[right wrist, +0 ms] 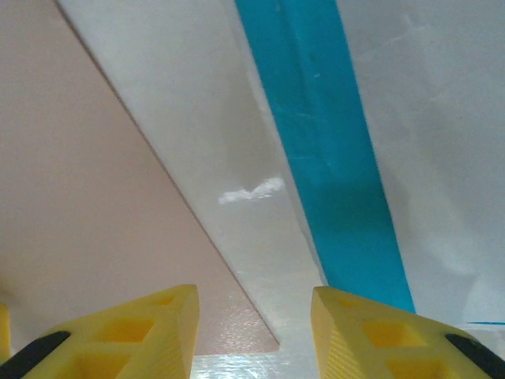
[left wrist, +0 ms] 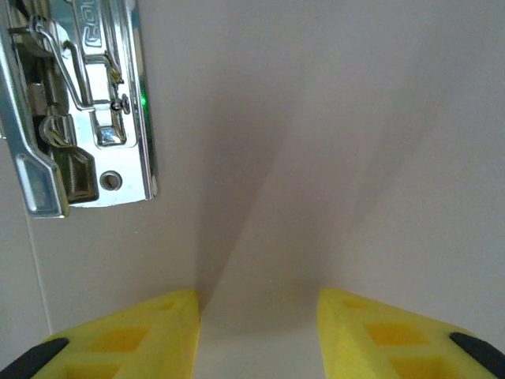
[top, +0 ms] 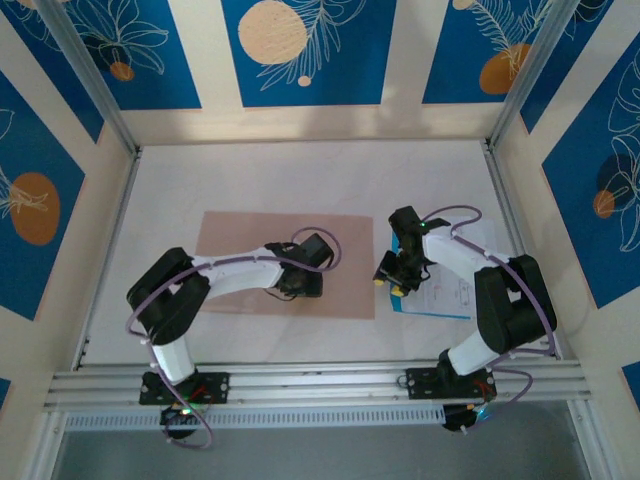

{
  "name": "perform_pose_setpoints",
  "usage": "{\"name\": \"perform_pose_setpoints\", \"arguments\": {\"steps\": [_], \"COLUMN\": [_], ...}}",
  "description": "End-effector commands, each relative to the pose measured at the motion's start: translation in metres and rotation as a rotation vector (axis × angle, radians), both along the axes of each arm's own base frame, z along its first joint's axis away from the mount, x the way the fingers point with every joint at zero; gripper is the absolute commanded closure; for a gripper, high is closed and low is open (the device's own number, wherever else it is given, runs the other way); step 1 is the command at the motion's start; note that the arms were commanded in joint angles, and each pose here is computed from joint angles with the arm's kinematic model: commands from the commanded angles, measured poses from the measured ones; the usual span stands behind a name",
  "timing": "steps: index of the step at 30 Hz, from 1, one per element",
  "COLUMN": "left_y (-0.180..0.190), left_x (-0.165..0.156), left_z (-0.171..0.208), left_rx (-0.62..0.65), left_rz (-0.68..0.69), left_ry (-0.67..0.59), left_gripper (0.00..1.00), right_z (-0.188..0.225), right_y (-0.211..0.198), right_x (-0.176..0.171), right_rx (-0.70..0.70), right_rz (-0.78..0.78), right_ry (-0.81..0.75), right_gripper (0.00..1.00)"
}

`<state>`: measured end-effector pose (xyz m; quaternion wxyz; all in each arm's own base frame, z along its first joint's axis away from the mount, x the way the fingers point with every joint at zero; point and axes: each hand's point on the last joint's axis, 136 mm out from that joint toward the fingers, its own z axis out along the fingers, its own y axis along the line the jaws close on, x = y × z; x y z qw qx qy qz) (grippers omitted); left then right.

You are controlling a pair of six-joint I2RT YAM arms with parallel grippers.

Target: Put the files into the folder

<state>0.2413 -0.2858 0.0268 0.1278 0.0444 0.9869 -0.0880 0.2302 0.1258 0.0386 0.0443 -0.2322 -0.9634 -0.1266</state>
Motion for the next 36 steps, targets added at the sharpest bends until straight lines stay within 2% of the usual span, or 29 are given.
{"name": "perform_pose_setpoints", "arguments": {"steps": [1, 14, 24, 30, 33, 36], "left_y": [-0.001, -0.004, -0.011, -0.018, -0.018, -0.017], "left_x": [0.002, 0.002, 0.006, 0.008, 0.007, 0.005], "left_z": [-0.004, -0.012, -0.006, -0.011, -0.017, -0.019], "left_rx": [0.025, 0.047, 0.038, 0.089, 0.122, 0.144], "left_rz": [-0.006, -0.022, -0.054, -0.114, -0.146, -0.159], "left_ry": [-0.02, -0.014, -0.026, -0.029, -0.033, -0.04], "left_gripper": [0.58, 0.59, 0.61, 0.62, 0.63, 0.64], "right_z": [-0.012, -0.025, -0.028, -0.03, -0.027, -0.018], "right_y": [-0.009, -0.005, -0.002, 0.001, 0.006, 0.012], "right_x": [-0.018, -0.029, -0.03, -0.026, -0.023, -0.018], "right_rx": [-0.049, -0.1, -0.127, -0.142, -0.149, -0.148], "right_rz": [0.008, 0.077, 0.168, 0.213, 0.251, 0.271], "right_ry": [0.07, 0.098, 0.108, 0.105, 0.079, 0.041], "right_gripper": [0.56, 0.58, 0.74, 0.85, 0.85, 0.79]}}
